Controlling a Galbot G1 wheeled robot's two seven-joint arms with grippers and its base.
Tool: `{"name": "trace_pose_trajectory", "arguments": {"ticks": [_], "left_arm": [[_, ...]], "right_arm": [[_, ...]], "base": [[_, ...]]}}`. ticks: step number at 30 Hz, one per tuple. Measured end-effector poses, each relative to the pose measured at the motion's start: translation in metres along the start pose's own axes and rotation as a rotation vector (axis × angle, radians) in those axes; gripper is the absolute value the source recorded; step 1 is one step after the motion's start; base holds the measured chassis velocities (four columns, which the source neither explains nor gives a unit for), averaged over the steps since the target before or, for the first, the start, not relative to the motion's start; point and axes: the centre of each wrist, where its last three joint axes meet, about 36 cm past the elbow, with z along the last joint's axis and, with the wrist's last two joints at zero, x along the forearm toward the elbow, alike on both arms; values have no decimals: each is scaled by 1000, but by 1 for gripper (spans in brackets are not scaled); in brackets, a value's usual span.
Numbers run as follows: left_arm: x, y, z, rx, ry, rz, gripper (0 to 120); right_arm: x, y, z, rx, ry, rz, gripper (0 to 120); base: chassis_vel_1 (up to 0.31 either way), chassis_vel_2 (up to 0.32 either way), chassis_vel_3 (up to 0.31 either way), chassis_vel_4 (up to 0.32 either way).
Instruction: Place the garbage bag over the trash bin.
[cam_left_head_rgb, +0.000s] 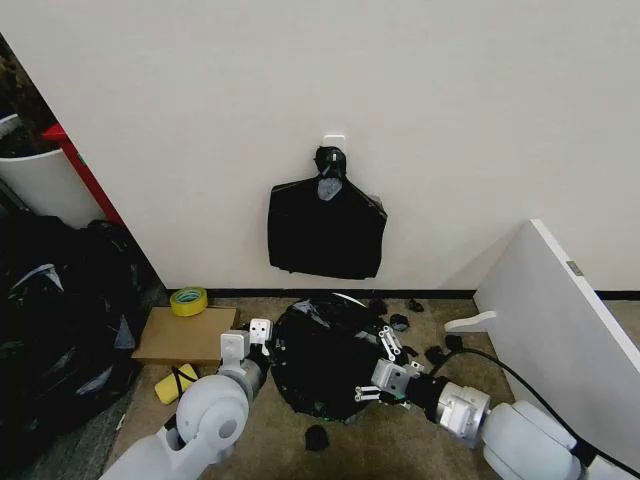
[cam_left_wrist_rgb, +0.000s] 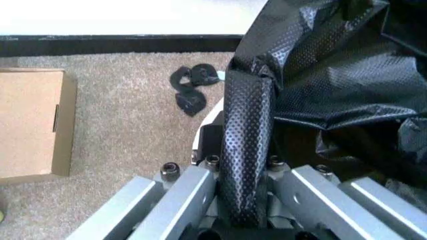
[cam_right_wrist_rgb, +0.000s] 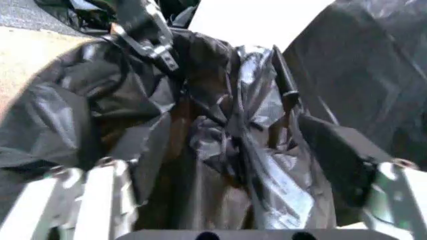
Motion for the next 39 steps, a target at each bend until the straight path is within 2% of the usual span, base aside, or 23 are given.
{"name": "trace_pose_trajectory", "arguments": {"ticks": [2, 4, 5, 7, 8, 9, 13, 14, 18, 20, 25, 30, 35, 39], "left_arm": [[1, -1, 3, 0, 3, 4, 1], [1, -1, 3, 0, 3, 4, 1], [2, -2, 5, 1, 4, 7, 1], [2, -2, 5, 1, 4, 8, 1], [3, -3, 7, 3, 3, 10, 1], [4, -3, 8, 4, 3, 13, 1], [6, -3, 9, 4, -2, 19, 1], [6, -3, 9, 4, -2, 19, 1], [6, -3, 8, 1, -6, 20, 1], [6, -3, 8, 2, -7, 20, 1], [6, -2, 9, -7, -8, 24, 1], [7, 0, 12, -18, -10, 32, 1], [16, -3, 16, -27, -20, 64, 1], [20, -2, 18, -48, -36, 75, 1]], "right_arm": [[-4, -1, 5, -3, -1, 6, 62], [-4, -1, 5, -3, -1, 6, 62], [-8, 0, 8, -5, -4, 11, 50], [-8, 1, 9, -3, -3, 13, 47], [-10, 2, 10, 3, -1, 17, 40], [-11, 2, 11, 9, 1, 18, 39], [-11, 1, 17, 35, 17, 18, 19], [-11, 1, 17, 35, 17, 18, 19], [-9, 2, 19, 42, 16, 17, 4], [-8, 1, 19, 44, 11, 20, 0], [-6, -1, 19, 18, -11, 24, 0], [-6, -10, 16, -85, -58, 56, 0], [-9, -48, 14, -265, -83, 131, 0], [-9, -66, 15, -347, -71, 137, 0]], "base": [[0, 0, 0, 0], [0, 0, 0, 0], [0, 0, 0, 0], [0, 0, 0, 0], [0, 0, 0, 0], [0, 0, 0, 0], [0, 0, 0, 0], [0, 0, 0, 0], [0, 0, 0, 0], [0, 0, 0, 0], [0, 0, 0, 0], [0, 0, 0, 0], [0, 0, 0, 0], [0, 0, 0, 0]]}}
